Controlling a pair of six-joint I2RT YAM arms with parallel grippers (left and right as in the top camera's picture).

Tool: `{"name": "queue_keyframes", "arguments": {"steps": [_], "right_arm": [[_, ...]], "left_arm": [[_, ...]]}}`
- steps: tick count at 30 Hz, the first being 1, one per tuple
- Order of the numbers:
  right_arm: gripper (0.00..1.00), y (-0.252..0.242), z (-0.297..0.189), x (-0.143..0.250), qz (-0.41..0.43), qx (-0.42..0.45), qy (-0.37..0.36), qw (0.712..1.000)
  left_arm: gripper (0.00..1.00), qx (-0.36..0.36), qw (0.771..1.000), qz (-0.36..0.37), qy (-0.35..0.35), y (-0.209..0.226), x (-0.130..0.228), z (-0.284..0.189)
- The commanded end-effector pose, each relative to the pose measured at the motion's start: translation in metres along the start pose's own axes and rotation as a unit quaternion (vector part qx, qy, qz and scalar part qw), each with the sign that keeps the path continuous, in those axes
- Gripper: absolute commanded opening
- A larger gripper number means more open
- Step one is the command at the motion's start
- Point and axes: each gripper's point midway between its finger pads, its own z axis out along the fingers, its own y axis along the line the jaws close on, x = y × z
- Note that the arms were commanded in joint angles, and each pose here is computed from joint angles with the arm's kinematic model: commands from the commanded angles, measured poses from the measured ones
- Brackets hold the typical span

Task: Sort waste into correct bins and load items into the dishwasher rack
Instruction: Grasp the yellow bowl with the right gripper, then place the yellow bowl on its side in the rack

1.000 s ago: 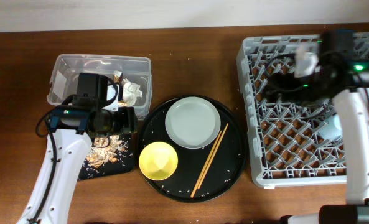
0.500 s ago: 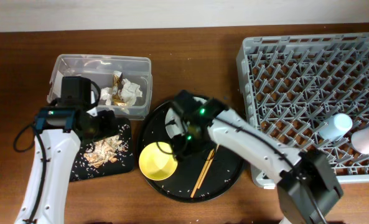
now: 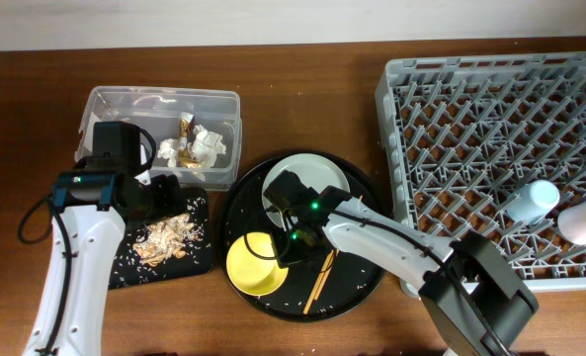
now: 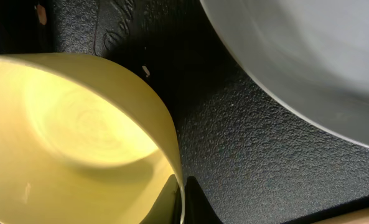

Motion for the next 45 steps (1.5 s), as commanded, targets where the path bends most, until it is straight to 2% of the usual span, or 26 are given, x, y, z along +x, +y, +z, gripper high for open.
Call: {"name": "queue_keyframes", "arguments": {"steps": [1, 6, 9, 12, 14, 17, 21, 24, 27, 30, 31, 35, 38, 40, 44, 45], "right_arm": [[0.04, 0.001, -0.008, -0.001, -0.001, 0.005, -0.008, 1.0], [0.04, -0.001, -0.071, -0.022, -0.012, 0.033, -0.085, 0.996], [0.04, -0.029, -0.127, -0.038, -0.009, 0.075, -0.153, 0.985], [0.04, -0.089, -0.193, -0.058, 0.035, 0.162, -0.248, 0.955], [0.04, -0.143, -0.247, -0.065, 0.093, 0.24, -0.312, 0.914], [0.04, -0.226, -0.319, -0.064, 0.16, 0.37, -0.37, 0.837], [0.04, -0.315, -0.404, -0.052, 0.235, 0.502, -0.426, 0.716], [0.04, -0.367, -0.447, -0.032, 0.269, 0.617, -0.394, 0.626], [0.04, -0.413, -0.451, -0.022, 0.295, 0.679, -0.336, 0.582], [0.04, -0.451, -0.434, -0.02, 0.301, 0.712, -0.278, 0.571], [0.04, -0.471, -0.409, -0.025, 0.295, 0.715, -0.242, 0.585], [0.04, -0.493, -0.352, -0.042, 0.271, 0.713, -0.19, 0.619], [0.04, -0.493, -0.324, -0.052, 0.265, 0.701, -0.184, 0.636], [0.04, -0.487, -0.302, -0.058, 0.26, 0.675, -0.187, 0.664], [0.04, -0.468, -0.279, -0.058, 0.277, 0.656, -0.19, 0.676], [0.07, -0.463, -0.274, -0.057, 0.279, 0.652, -0.187, 0.679]], "left_arm": [[0.78, -0.002, 1.0, -0.008, -0.004, 0.002, 0.0, -0.002], [0.78, -0.003, 1.0, -0.008, -0.004, 0.002, 0.0, -0.002], [0.78, -0.002, 1.0, -0.008, -0.005, 0.002, -0.001, -0.002], [0.78, -0.002, 1.0, -0.008, -0.005, 0.002, -0.001, -0.002], [0.78, -0.002, 1.0, -0.008, -0.007, 0.002, -0.002, -0.002], [0.78, 0.0, 1.0, -0.009, -0.013, 0.001, -0.005, -0.002], [0.78, 0.001, 1.0, -0.009, -0.015, 0.0, -0.006, -0.002], [0.78, 0.001, 1.0, -0.009, -0.015, 0.0, -0.006, -0.002], [0.78, 0.001, 1.0, -0.009, -0.016, 0.0, -0.006, -0.002], [0.78, 0.003, 1.0, -0.009, -0.015, 0.0, -0.006, -0.002], [0.78, 0.003, 1.0, -0.009, -0.015, 0.0, -0.006, -0.002], [0.78, 0.003, 1.0, -0.009, -0.016, 0.0, -0.006, -0.002], [0.78, 0.003, 1.0, -0.009, -0.017, -0.001, -0.007, -0.002], [0.78, 0.006, 1.0, -0.009, -0.02, -0.002, -0.008, -0.002], [0.78, 0.015, 1.0, -0.009, -0.018, -0.005, -0.008, -0.003], [0.78, 0.015, 1.0, -0.008, -0.018, -0.005, -0.008, -0.003]]}}
